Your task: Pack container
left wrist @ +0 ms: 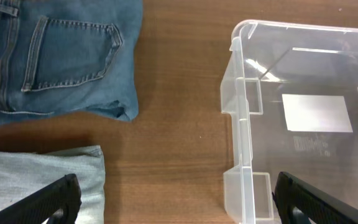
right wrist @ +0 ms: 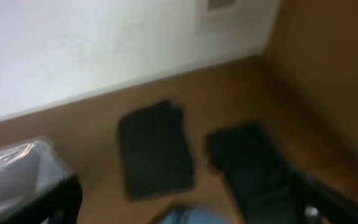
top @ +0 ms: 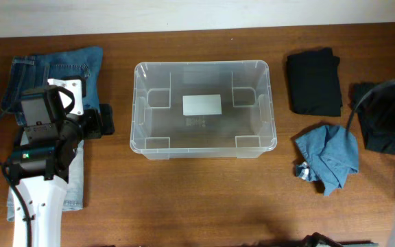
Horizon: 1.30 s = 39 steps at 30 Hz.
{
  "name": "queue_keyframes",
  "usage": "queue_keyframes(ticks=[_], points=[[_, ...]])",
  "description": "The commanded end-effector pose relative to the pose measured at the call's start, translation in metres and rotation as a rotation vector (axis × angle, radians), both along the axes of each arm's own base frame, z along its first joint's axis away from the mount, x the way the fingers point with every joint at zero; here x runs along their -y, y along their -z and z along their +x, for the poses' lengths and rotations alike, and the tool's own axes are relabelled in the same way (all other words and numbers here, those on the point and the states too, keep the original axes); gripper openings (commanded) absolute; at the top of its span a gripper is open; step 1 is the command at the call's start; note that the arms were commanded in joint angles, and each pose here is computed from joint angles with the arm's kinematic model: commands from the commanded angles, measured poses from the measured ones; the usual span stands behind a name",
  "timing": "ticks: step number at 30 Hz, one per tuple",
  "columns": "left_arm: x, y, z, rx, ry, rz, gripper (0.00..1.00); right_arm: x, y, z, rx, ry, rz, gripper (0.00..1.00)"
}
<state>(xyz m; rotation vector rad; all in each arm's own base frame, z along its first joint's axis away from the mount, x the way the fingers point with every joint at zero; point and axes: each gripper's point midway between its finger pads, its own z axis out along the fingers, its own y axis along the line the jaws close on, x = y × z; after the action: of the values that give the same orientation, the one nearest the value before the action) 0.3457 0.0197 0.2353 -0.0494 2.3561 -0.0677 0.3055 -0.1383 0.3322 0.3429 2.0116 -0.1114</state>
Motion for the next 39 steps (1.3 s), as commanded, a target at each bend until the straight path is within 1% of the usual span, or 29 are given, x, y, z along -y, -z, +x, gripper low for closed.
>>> queue_keyframes(ticks=[1, 6, 8, 11, 13, 15, 18, 20, 26, 29, 33, 39], points=[[-0.003, 0.001, 0.001, -0.004, -0.017, 0.000, 0.99, -0.006, 0.005, 0.041, -0.037, -0.204, 0.216, 0.98], [-0.003, 0.001, 0.001, -0.004, -0.017, 0.000, 0.99, -0.004, 0.042, 0.077, -0.115, -0.306, 0.402, 0.98], [-0.003, 0.001, 0.001, -0.004, -0.017, 0.000, 0.99, -0.001, 0.057, 0.088, -0.128, -0.325, 0.442, 0.98], [-0.003, 0.001, 0.001, -0.004, -0.017, 0.000, 0.99, 0.008, 0.084, 0.099, -0.170, -0.311, 0.478, 0.98], [-0.003, 0.001, 0.001, -0.004, -0.017, 0.000, 0.99, 0.018, 0.108, 0.098, -0.237, -0.257, 0.494, 0.98], [-0.003, 0.001, 0.001, -0.004, -0.017, 0.000, 0.99, 0.029, 0.133, 0.088, -0.333, -0.176, 0.500, 0.98], [-0.003, 0.001, 0.001, -0.004, -0.017, 0.000, 1.00, 0.051, 0.175, 0.060, -0.541, -0.015, 0.447, 0.99], [-0.003, 0.001, 0.001, -0.004, -0.017, 0.000, 0.99, 0.057, 0.191, 0.047, -0.630, 0.037, 0.432, 0.99], [-0.003, 0.001, 0.001, -0.004, -0.017, 0.000, 0.99, 0.043, 0.225, 0.017, -0.825, 0.035, 0.505, 0.98], [-0.003, 0.001, 0.001, -0.004, -0.017, 0.000, 0.99, 0.037, 0.239, 0.003, -0.905, 0.066, 0.559, 0.99], [-0.003, 0.001, 0.001, -0.004, -0.017, 0.000, 0.99, 0.042, 0.255, -0.016, -0.988, 0.161, 0.559, 0.98], [-0.003, 0.001, 0.001, -0.004, -0.017, 0.000, 1.00, 0.030, 0.276, -0.032, -1.053, 0.130, 0.578, 0.98]])
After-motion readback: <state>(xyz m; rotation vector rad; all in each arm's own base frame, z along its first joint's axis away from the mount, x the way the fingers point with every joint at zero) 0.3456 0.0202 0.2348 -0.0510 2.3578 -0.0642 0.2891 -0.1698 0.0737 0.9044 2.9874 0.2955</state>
